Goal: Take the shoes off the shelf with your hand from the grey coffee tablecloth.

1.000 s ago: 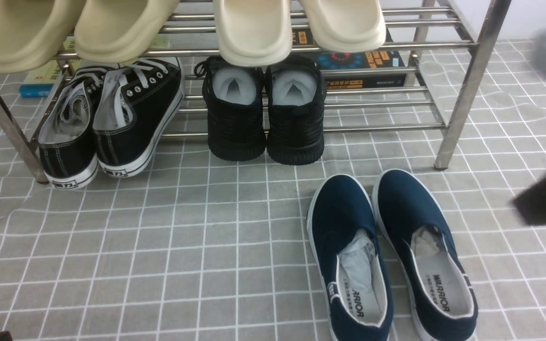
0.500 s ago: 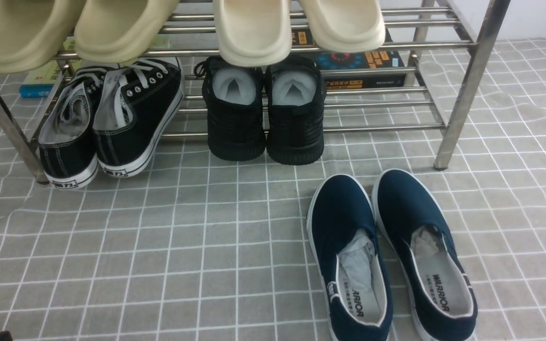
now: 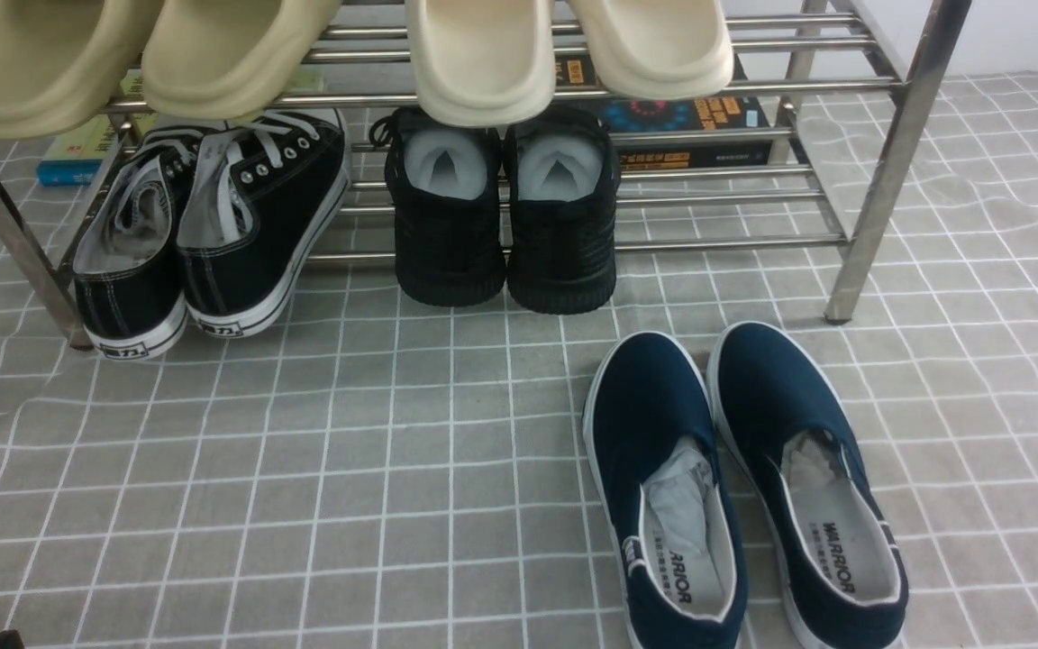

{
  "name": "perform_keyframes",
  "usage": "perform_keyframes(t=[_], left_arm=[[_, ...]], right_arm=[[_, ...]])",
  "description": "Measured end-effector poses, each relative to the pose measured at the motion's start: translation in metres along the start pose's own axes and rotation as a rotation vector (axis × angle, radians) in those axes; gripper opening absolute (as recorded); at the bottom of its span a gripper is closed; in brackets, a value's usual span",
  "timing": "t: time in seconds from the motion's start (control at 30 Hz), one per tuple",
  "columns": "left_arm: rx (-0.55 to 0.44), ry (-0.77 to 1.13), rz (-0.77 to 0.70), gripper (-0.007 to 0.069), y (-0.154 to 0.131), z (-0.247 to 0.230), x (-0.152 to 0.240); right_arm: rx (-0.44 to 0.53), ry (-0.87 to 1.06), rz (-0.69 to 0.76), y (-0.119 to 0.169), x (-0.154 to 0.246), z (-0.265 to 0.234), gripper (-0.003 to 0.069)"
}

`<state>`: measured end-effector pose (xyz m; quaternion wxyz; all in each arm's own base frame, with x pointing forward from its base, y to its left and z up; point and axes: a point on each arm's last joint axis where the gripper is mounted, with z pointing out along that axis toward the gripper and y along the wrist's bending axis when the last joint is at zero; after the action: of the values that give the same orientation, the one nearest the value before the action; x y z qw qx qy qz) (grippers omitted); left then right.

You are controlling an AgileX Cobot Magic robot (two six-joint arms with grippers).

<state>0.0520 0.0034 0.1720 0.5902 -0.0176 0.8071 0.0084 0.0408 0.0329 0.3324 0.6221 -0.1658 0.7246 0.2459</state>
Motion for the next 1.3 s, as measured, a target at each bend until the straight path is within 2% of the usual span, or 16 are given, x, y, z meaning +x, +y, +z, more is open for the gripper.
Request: perform_keyframes(t=[0.3, 0.43, 0.53, 0.63, 0.67, 0.77, 0.87, 1.03, 1.3], left_arm=[[0.000, 0.000, 0.000, 0.0240, 0.000, 0.000, 0.000], [0.000, 0.000, 0.000, 0.0240, 0.000, 0.000, 0.000], [0.000, 0.000, 0.000, 0.0240, 0.000, 0.000, 0.000], [0.000, 0.000, 0.000, 0.0240, 0.000, 0.000, 0.000], [0.000, 0.000, 0.000, 0.0240, 0.000, 0.000, 0.000], [0.000, 0.000, 0.000, 0.0240, 0.000, 0.000, 0.000], [0.000, 0.000, 0.000, 0.0240, 0.000, 0.000, 0.000], [0.000, 0.001, 0.000, 0.0240, 0.000, 0.000, 0.000], [0.000, 0.001, 0.000, 0.0240, 0.000, 0.000, 0.000]], right_arm=[[0.000, 0.003, 0.000, 0.000, 0.001, 0.000, 0.0000], [0.042, -0.020, -0.028, -0.007, 0.015, 0.010, 0.0002], [0.106, -0.011, -0.044, -0.016, 0.037, 0.017, 0.0004], [0.229, 0.038, -0.037, -0.028, 0.071, 0.019, 0.0005], [0.237, 0.038, -0.038, -0.029, 0.073, 0.018, 0.0006], [0.389, 0.074, -0.036, -0.042, 0.109, 0.014, 0.0010], [0.464, 0.087, -0.031, -0.047, 0.131, 0.011, 0.0013], [0.546, 0.109, 0.049, -0.053, 0.150, 0.010, 0.0020], [0.586, 0.128, 0.043, -0.055, 0.152, 0.009, 0.0029]])
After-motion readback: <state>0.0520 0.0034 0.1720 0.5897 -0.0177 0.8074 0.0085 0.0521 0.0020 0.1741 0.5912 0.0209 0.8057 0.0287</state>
